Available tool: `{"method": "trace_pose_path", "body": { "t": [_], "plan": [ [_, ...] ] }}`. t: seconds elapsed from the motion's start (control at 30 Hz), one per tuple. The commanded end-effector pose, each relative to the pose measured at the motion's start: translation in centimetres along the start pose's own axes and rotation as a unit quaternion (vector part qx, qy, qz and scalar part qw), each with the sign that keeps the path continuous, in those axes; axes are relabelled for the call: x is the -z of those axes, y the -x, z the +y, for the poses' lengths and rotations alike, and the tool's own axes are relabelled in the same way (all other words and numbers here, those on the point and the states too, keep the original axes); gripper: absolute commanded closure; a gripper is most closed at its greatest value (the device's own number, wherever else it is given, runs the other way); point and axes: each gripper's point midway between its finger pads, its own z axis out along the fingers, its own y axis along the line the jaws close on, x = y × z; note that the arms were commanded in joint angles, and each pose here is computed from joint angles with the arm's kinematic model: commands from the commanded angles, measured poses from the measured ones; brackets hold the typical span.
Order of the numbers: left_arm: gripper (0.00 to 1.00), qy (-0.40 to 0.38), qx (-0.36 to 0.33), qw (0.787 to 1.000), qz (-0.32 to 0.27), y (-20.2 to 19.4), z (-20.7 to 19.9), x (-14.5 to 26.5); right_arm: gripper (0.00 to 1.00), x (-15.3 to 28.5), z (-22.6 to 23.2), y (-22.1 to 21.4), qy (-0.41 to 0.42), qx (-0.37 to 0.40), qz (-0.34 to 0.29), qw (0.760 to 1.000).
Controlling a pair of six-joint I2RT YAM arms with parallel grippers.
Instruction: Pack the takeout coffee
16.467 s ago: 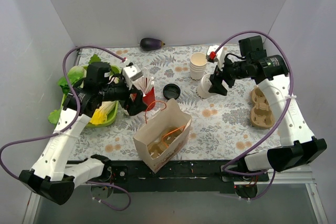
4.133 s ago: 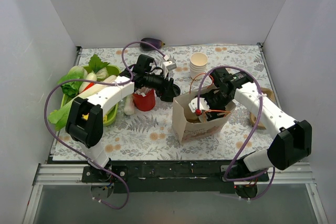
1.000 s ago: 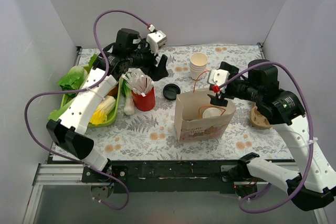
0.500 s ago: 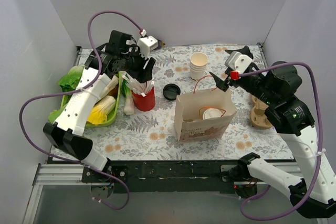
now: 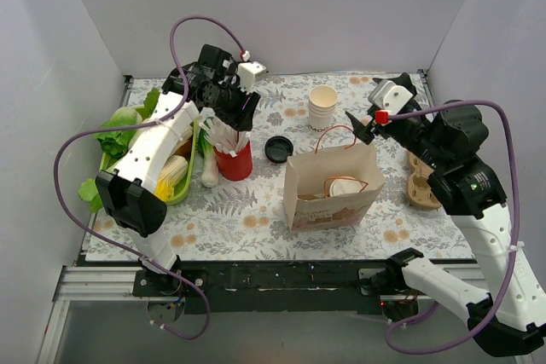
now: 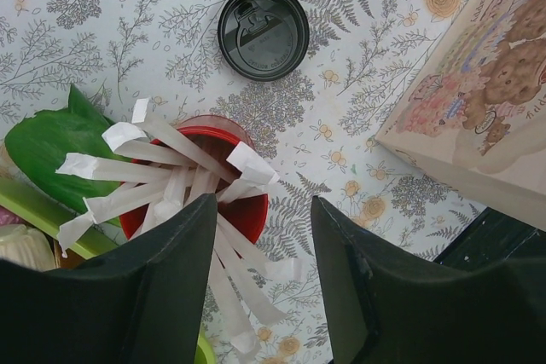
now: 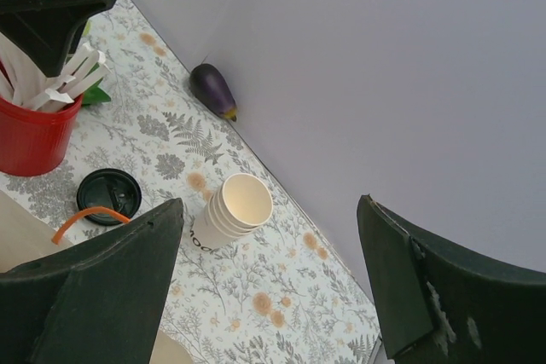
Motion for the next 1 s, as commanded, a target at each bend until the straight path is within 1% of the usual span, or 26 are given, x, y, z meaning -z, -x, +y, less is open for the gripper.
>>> {"method": "trace_pose_path", "body": {
  "t": [0.0,0.27,0.43,0.77,0.87,0.9,0.97],
  "plan": [
    [0.53,-0.001,-0.003,1.0,-0.017,0.8,-0.3,0.7,0.11,0.7,-1.6,1.1,-0.034,-0.006,-0.021,0.999],
    [0.58,-0.009,0.002,1.0,-0.017,0.8,-0.1,-1.0,0.11,1.1,-1.5,0.8,-0.03,-0.014,-0.018,0.999],
    [0.66,-0.018,0.004,1.0,-0.011,0.6,-0.1,-1.7,0.11,1.4,-1.6,0.5,-0.033,-0.021,-0.014,0.999],
    [0.71,-0.02,0.003,1.0,-0.005,0.5,0.0,-2.3,0.12,0.9,-1.2,-0.3,-0.029,-0.02,-0.01,0.999],
    [0.78,-0.021,-0.001,1.0,-0.002,0.5,0.0,-2.2,0.12,0.8,-1.2,-0.3,-0.029,-0.02,-0.011,0.999],
    [0.83,-0.021,-0.003,1.0,-0.001,0.4,0.0,-2.1,0.12,0.7,-1.2,-0.4,-0.029,-0.02,-0.011,0.999],
    [0.87,-0.022,-0.005,1.0,-0.002,0.5,-0.1,-1.8,0.12,0.7,-1.3,-0.5,-0.03,-0.02,-0.01,0.999]
  ]
}}
